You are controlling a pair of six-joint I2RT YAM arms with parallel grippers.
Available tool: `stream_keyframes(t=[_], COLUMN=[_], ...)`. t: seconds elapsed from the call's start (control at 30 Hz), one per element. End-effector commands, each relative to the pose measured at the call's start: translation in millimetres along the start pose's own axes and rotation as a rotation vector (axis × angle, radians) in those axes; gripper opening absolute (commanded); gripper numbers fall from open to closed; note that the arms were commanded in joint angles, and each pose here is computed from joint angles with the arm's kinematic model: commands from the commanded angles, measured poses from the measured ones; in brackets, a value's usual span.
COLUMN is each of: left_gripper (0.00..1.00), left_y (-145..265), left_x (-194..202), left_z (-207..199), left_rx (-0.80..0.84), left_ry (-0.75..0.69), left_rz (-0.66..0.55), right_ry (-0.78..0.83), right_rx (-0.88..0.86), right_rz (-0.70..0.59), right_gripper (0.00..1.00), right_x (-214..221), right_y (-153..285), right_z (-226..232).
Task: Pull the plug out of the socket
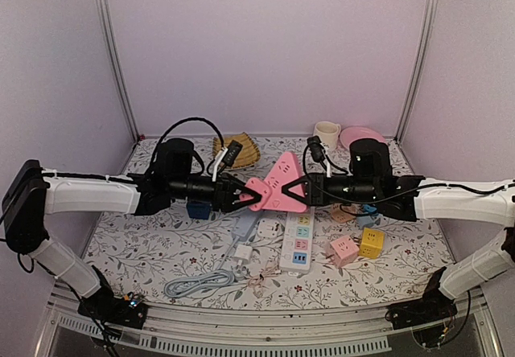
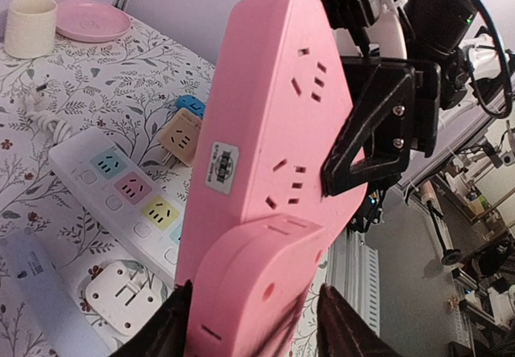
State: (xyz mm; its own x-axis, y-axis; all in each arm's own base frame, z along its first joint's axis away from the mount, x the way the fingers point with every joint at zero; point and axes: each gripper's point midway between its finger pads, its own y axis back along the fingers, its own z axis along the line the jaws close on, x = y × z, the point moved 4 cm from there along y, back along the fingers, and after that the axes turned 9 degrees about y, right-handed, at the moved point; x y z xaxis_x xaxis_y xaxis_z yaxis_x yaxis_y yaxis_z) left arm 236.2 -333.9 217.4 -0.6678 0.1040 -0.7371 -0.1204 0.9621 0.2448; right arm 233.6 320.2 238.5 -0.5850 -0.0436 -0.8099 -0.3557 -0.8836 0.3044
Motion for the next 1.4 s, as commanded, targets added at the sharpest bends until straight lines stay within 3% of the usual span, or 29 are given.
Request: stream_keyframes(t=[0.0,0.4,0.8,0.93,1.17,1.37], left_gripper=[0.46,0.32,0.28,0.22,0.00,0.00], left_y=[-1.3,-12.9,-30.1,-35.4,-40.7,-36.7], left_x=[-7.4,-4.2,1.5,2.0,3.7,-2.5], left_z=[-18.7,-21.7,-5.4,-3.7,-2.7,-9.6], left_rx=[0.033,0.022,-0.133,-0.185,-0.262,-0.287], left_ry=[-0.046,-0.057,-0.080,-0.108,-0.144,-0.177], left_rz=[-0.002,0.027,0.055,0.064,0.070,0.038], right_ry=[-0.009,-0.047,-0.046,-0.050,-0.070,-0.080], right_rx=[0.031,0.076,0.068,0.079,0.154,0.296], right_rz=[-0.069,-0.051,-0.040,-0.038,-0.005,0.044], right_gripper=[0.04,0.04,0.04,0.04,0.04,0.04], right_x=[-13.0,-6.9,-4.7,-4.9,-0.2,7.8], right_y=[7.2,4.3,2.9,1.8,-2.0,-4.2], right_z=[-3.9,-13.7,-13.4,-15.3,-27.2,-47.8])
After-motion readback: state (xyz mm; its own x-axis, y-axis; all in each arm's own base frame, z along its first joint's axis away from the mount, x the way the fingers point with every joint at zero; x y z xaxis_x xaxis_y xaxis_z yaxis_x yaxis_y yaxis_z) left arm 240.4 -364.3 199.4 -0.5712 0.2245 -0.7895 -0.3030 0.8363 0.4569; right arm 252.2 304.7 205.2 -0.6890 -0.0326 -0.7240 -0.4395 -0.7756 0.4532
